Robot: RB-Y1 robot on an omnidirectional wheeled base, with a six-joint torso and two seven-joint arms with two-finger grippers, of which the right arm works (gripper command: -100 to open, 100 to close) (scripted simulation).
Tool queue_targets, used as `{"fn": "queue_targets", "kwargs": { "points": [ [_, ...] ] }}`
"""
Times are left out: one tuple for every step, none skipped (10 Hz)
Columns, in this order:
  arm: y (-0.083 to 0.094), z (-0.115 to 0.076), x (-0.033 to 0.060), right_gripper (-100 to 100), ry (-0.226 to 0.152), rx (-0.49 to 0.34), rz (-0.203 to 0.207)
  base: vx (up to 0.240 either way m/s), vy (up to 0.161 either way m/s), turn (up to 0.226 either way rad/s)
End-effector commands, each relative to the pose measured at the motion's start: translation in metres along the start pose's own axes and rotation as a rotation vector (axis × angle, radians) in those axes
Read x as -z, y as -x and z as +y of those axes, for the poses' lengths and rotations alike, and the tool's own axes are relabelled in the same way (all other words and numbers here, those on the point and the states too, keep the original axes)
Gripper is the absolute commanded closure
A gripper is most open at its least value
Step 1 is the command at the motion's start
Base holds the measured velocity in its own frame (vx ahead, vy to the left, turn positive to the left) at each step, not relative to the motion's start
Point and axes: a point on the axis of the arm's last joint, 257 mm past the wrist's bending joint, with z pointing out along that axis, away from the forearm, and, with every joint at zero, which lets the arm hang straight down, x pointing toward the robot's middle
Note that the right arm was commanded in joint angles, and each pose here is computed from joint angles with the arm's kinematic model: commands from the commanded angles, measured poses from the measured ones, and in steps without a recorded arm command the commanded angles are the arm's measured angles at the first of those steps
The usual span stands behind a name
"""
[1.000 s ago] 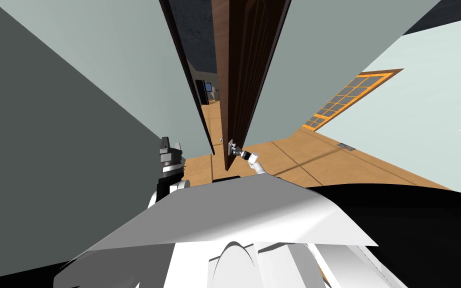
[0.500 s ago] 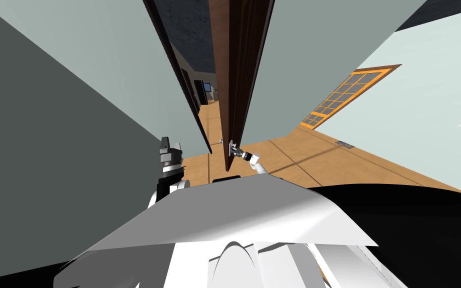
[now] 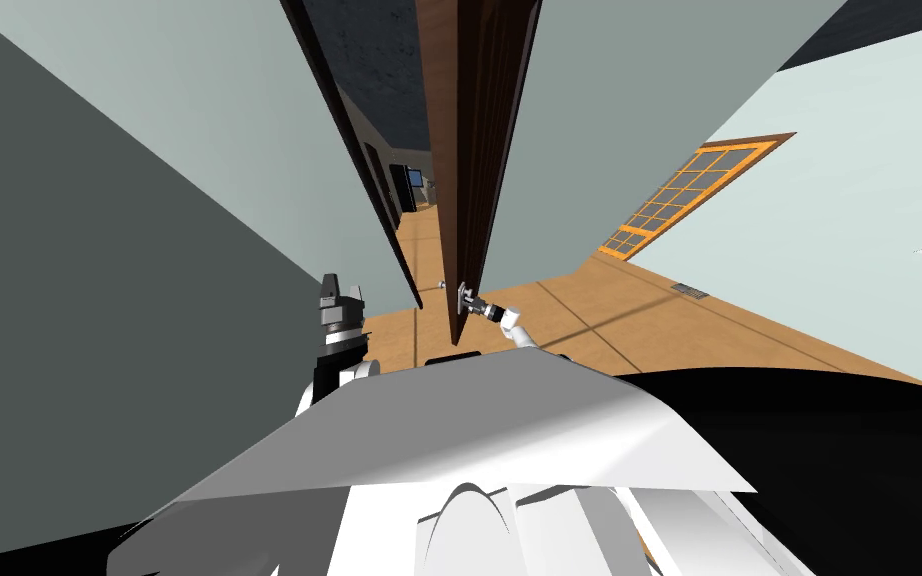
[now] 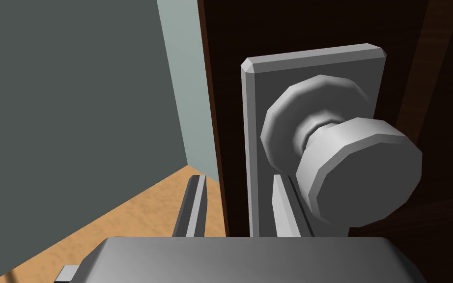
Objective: Pull the door open
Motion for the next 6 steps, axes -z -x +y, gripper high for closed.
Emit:
{"fn": "queue_targets", "kwargs": {
  "points": [
    [-0.023,0.014,-0.0028,-100,0.016,0.025,0.026,0.051,-0.021,0.004],
    [-0.024,0.016,-0.0032,-100,0.016,0.024,0.026,0.042,-0.013,-0.004],
    [-0.024,0.016,-0.0032,-100,0.016,0.024,0.026,0.016,0.001,0.019],
    [-0.025,0.017,-0.0035,-100,0.016,0.024,0.026,0.0,0.0,0.0],
    [-0.026,0.017,-0.0037,-100,0.017,0.024,0.027,0.005,-0.006,0.003],
    [-0.006,0.0,-0.0028,-100,-0.006,-0.006,-0.002,-0.011,0.008,0.017]
  ]
}}
